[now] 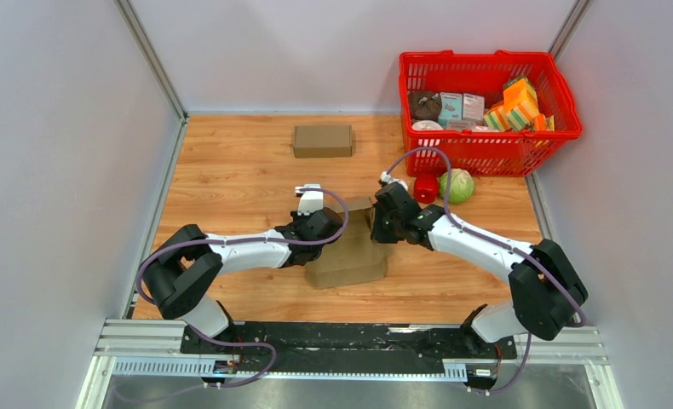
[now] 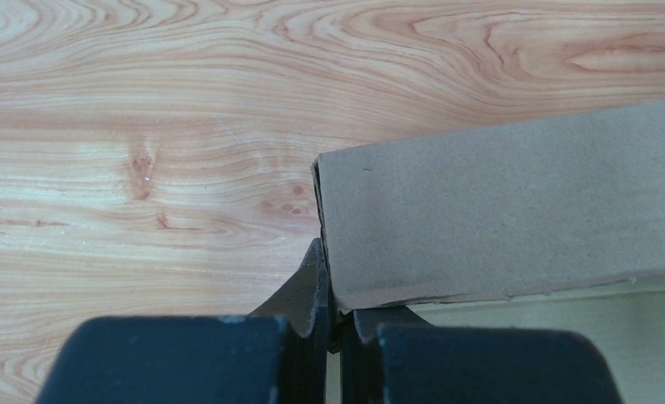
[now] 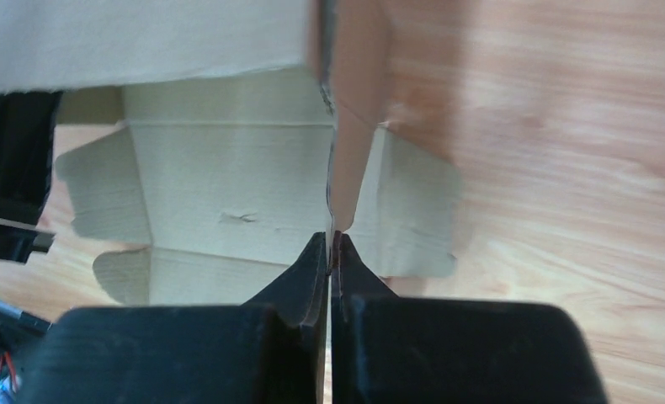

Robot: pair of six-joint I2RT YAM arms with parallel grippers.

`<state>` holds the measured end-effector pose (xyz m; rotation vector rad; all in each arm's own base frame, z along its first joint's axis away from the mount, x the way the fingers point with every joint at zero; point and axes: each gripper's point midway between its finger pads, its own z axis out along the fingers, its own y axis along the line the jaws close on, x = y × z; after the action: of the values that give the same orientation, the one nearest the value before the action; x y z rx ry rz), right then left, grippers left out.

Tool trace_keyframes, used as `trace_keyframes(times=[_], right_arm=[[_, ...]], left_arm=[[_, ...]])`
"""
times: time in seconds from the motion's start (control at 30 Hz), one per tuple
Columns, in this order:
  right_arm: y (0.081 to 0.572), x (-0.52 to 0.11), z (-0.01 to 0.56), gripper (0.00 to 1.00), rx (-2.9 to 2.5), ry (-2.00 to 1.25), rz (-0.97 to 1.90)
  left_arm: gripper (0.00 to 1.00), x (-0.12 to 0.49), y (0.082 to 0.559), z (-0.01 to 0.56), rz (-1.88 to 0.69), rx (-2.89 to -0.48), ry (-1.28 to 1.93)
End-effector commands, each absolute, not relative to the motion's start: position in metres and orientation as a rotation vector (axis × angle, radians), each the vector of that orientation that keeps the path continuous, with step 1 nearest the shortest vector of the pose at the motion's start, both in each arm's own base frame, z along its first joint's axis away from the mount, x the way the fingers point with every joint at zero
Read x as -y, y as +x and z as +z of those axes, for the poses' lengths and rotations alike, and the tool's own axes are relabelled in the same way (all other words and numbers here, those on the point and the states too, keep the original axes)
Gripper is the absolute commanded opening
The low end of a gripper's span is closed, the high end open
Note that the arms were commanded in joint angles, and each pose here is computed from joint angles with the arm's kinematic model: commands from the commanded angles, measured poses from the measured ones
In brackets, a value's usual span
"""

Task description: Fold the paper box

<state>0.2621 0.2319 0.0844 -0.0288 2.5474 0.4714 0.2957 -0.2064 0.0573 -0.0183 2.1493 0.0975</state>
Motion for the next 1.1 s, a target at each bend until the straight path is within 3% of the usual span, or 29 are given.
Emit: trace_keyframes(times=[0.0,0.07,0.1,0.2,0.27,0.4,0.53,0.63,0.73,1.07], right_arm=[[0.247,-0.267,0.076,0.07,-2.558,-0.078,0.587],[0.236,-0.266,0.074,0.29,-2.590,-0.166,0.600],[0.234,-0.263,0.076,0.45,-2.583,-0.205,0.598],[0.228,-0.250,0.103,0.59,-2.484,-0.318,0.595],[0.234,-0.226,0.127,0.61,-2.399,-0.288,0.505],[0.258,-0.152,0.143,0.72,-2.331,0.038,0.201],[0.281,-0.117,0.128,0.71,-2.267,0.104,0.160],[0.304,-0.144,0.126,0.66,-2.189,-0.173,0.226],[0.312,-0.151,0.112,0.67,-2.166,-0.312,0.216],[0.312,-0.196,0.112,0.65,-2.080,-0.628,0.471]], left_arm=[[0.00,0.207,0.286,0.052,0.087,-2.193,0.036],[0.00,0.207,0.285,0.050,0.092,-2.195,0.040],[0.00,0.206,0.285,0.050,0.093,-2.197,0.042],[0.00,0.204,0.284,0.048,0.098,-2.197,0.044],[0.00,0.204,0.284,0.048,0.102,-2.197,0.047],[0.00,0.205,0.284,0.048,0.100,-2.197,0.057],[0.00,0.206,0.285,0.048,0.097,-2.196,0.069],[0.00,0.209,0.285,0.048,0.089,-2.202,0.089],[0.00,0.210,0.284,0.047,0.074,-2.202,0.106],[0.00,0.210,0.282,0.040,0.052,-2.194,0.135]])
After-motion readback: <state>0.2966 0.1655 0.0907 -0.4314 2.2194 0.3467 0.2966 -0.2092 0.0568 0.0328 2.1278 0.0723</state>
